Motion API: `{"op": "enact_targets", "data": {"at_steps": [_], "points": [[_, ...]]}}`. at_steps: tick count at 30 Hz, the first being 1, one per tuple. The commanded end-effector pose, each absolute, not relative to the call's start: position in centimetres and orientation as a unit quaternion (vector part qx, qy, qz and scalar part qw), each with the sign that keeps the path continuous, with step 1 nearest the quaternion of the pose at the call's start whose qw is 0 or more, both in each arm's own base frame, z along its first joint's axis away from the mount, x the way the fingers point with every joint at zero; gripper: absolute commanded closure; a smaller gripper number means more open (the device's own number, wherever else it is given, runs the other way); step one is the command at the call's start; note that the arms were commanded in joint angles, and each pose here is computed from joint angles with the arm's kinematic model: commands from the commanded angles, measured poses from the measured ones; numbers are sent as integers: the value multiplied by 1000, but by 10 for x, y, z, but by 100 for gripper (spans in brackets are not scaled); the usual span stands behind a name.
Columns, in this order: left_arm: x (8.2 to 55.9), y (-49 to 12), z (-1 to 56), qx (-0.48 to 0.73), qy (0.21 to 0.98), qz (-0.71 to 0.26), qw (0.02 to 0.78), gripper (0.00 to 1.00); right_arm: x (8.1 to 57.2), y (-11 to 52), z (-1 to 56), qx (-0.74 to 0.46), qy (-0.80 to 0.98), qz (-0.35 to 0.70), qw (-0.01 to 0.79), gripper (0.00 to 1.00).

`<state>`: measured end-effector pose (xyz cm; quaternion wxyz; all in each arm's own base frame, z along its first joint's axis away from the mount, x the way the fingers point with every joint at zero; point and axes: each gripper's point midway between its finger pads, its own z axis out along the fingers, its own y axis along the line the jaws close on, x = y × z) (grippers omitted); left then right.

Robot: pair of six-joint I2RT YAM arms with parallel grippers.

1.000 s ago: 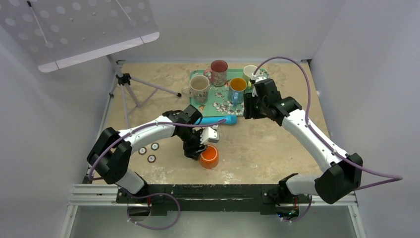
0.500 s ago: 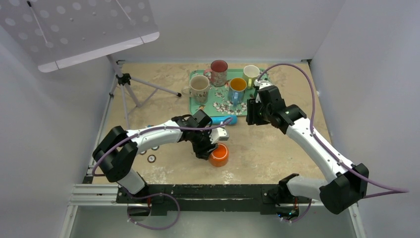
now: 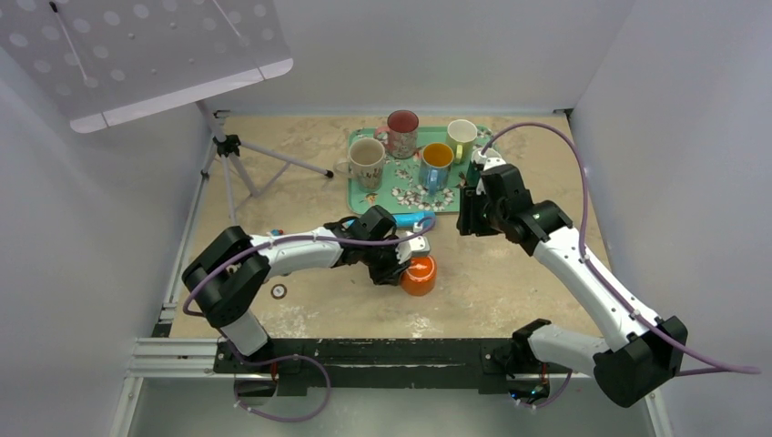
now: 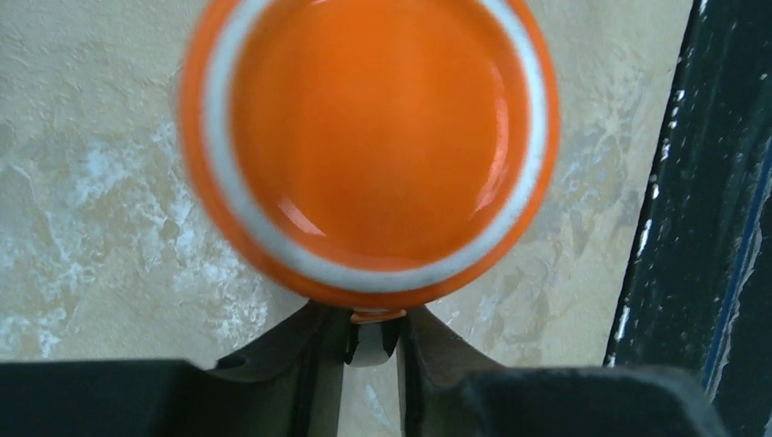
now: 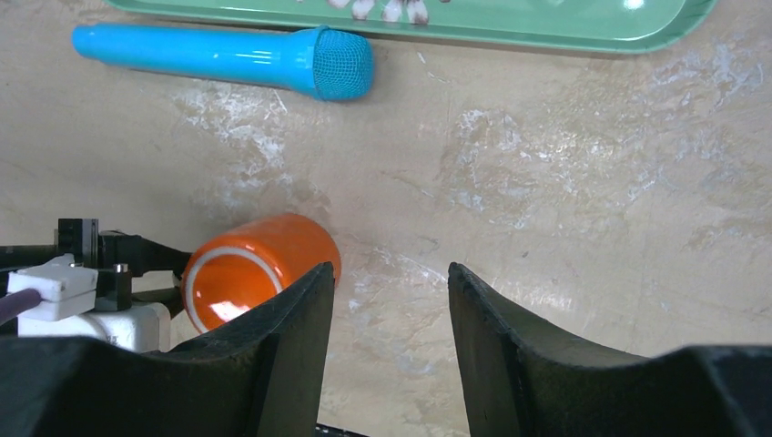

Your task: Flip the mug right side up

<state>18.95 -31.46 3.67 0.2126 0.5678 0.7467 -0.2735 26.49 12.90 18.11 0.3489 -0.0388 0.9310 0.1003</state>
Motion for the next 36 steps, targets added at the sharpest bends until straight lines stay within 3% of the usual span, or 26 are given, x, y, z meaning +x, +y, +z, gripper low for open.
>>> {"op": "enact_targets", "data": {"at_steps": [1, 2, 3, 5, 9, 15, 19, 23, 31, 34, 36], "points": [[190, -336, 49, 559, 727, -320, 238, 82, 266, 124, 190, -23, 928, 93, 361, 47], [188, -336, 50, 560, 726, -324, 233, 95, 266, 124, 191, -22, 927, 94, 362, 47], [186, -335, 52, 560, 726, -328, 228, 100, 264, 127, 193, -23, 927, 102, 360, 47], [186, -336, 69, 557, 725, -338, 224, 100, 262, 132, 199, -16, 923, 124, 365, 45], [202, -335, 125, 495, 747, -388, 216, 100, 255, 138, 221, 7, 902, 172, 395, 31], [220, -338, 233, 385, 755, -495, 192, 100, 240, 186, 277, 38, 824, 378, 421, 9], [227, -341, 297, 348, 736, -547, 195, 100, 244, 210, 314, 58, 762, 482, 429, 4], [241, -340, 328, 313, 727, -576, 202, 100, 248, 213, 337, 80, 723, 523, 445, 4], [233, -346, 348, 305, 709, -608, 186, 100, 259, 219, 370, 110, 644, 597, 466, 17], [223, -349, 341, 307, 701, -622, 165, 100, 261, 220, 393, 90, 608, 615, 494, 27], [221, -351, 342, 309, 695, -629, 160, 100, 264, 225, 409, 71, 587, 629, 504, 43]]}}
